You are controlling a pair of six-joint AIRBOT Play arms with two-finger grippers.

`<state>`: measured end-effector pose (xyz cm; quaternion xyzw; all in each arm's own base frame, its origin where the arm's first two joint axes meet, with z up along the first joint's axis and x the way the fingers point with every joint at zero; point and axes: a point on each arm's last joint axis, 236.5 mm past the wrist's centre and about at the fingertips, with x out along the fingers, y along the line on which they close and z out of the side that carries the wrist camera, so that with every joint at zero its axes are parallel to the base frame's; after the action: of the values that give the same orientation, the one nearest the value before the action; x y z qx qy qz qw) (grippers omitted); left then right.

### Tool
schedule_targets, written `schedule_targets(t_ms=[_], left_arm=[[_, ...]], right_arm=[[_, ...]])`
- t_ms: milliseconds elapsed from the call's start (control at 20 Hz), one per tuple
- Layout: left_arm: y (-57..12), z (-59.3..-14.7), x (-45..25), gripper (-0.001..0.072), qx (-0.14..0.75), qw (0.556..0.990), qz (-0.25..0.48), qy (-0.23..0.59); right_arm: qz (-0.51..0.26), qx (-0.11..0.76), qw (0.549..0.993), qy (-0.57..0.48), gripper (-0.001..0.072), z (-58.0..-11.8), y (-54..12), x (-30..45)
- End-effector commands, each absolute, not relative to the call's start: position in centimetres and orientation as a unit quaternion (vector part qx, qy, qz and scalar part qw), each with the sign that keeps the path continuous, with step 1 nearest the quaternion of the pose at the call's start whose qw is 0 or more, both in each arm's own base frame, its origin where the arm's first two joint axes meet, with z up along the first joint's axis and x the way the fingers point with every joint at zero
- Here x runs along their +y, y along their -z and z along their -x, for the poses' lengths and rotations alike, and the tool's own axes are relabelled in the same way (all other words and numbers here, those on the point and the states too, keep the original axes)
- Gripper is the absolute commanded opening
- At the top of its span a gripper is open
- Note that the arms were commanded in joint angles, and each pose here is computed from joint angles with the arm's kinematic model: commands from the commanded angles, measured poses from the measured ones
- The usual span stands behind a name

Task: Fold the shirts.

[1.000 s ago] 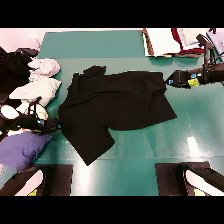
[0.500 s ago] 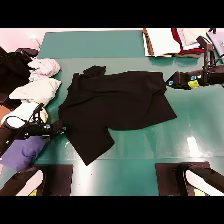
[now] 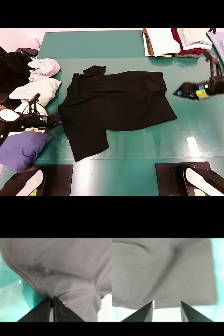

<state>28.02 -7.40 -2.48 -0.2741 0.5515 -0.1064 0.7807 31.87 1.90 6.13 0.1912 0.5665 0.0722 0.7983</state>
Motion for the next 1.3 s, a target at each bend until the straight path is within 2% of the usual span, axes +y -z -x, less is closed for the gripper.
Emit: schedule_targets(t_ms=[0, 100, 200, 250, 400, 550, 600, 700, 750, 800, 850, 950, 1050, 1150, 1250], left_arm=[[-0.5, -29.7, -7.2, 0.0025, 0.529, 0.800, 0.253, 0.123], [-0.9, -30.0, -7.1, 0.0025, 0.524, 0.804, 0.252, 0.123], [-0.8, -29.9, -7.1, 0.0025, 0.527, 0.802, 0.252, 0.124], [-0.8, -29.8, -7.2, 0.0025, 0.527, 0.802, 0.252, 0.124], [-0.8, -29.8, -7.2, 0.0025, 0.528, 0.802, 0.252, 0.124], [-0.8, -29.7, -7.2, 0.0025, 0.530, 0.800, 0.252, 0.126], [-0.8, -29.7, -7.2, 0.0025, 0.530, 0.800, 0.252, 0.126], [-0.8, -29.7, -7.2, 0.0025, 0.529, 0.801, 0.252, 0.125], [-0.8, -29.7, -7.2, 0.0025, 0.529, 0.800, 0.252, 0.126], [-1.0, -29.7, -7.3, 0.0024, 0.529, 0.800, 0.251, 0.127], [-1.7, -30.0, -7.3, 0.0024, 0.522, 0.805, 0.248, 0.130], [-5.8, -31.4, -7.1, 0.0024, 0.483, 0.833, 0.231, 0.142], [-13.0, -33.0, -7.0, 0.0024, 0.417, 0.871, 0.204, 0.160], [-22.5, -33.2, -7.3, 0.0025, 0.331, 0.912, 0.161, 0.183], [-32.8, -31.5, -7.7, 0.0024, 0.225, 0.947, 0.120, 0.195]], right_arm=[[-0.260, 0.616, 0.743, 0.008, 0.0501, -27.0, 0.8, -2.9], [-0.326, 0.623, 0.710, 0.017, 0.0496, -25.6, 4.2, -3.2], [-0.373, 0.611, 0.698, -0.001, 0.0424, -26.1, 6.0, -2.5], [-0.385, 0.611, 0.692, -0.004, 0.0424, -26.4, 6.8, -2.1], [-0.382, 0.635, 0.671, -0.013, 0.0424, -26.5, 8.9, -0.9], [-0.351, 0.648, 0.676, -0.016, 0.0422, -26.5, 9.9, -0.5], [-0.344, 0.651, 0.677, -0.019, 0.0382, -26.5, 9.9, -0.3], [-0.335, 0.655, 0.677, -0.030, 0.0254, -26.5, 9.9, 0.5], [-0.326, 0.658, 0.678, -0.038, 0.0121, -26.6, 9.8, 1.0], [-0.314, 0.659, 0.681, -0.051, 0.0019, -26.9, 9.5, 1.5], [-0.301, 0.658, 0.688, -0.066, 0.0018, -27.3, 8.7, 2.0], [-0.262, 0.624, 0.730, -0.095, 0.0018, -29.7, 4.7, 2.3], [-0.214, 0.550, 0.799, -0.115, 0.0018, -33.2, -2.6, 2.1], [-0.156, 0.439, 0.876, -0.126, 0.0018, -35.5, -13.0, 1.9], [-0.102, 0.316, 0.935, -0.123, 0.0018, -35.2, -24.1, 1.7]])
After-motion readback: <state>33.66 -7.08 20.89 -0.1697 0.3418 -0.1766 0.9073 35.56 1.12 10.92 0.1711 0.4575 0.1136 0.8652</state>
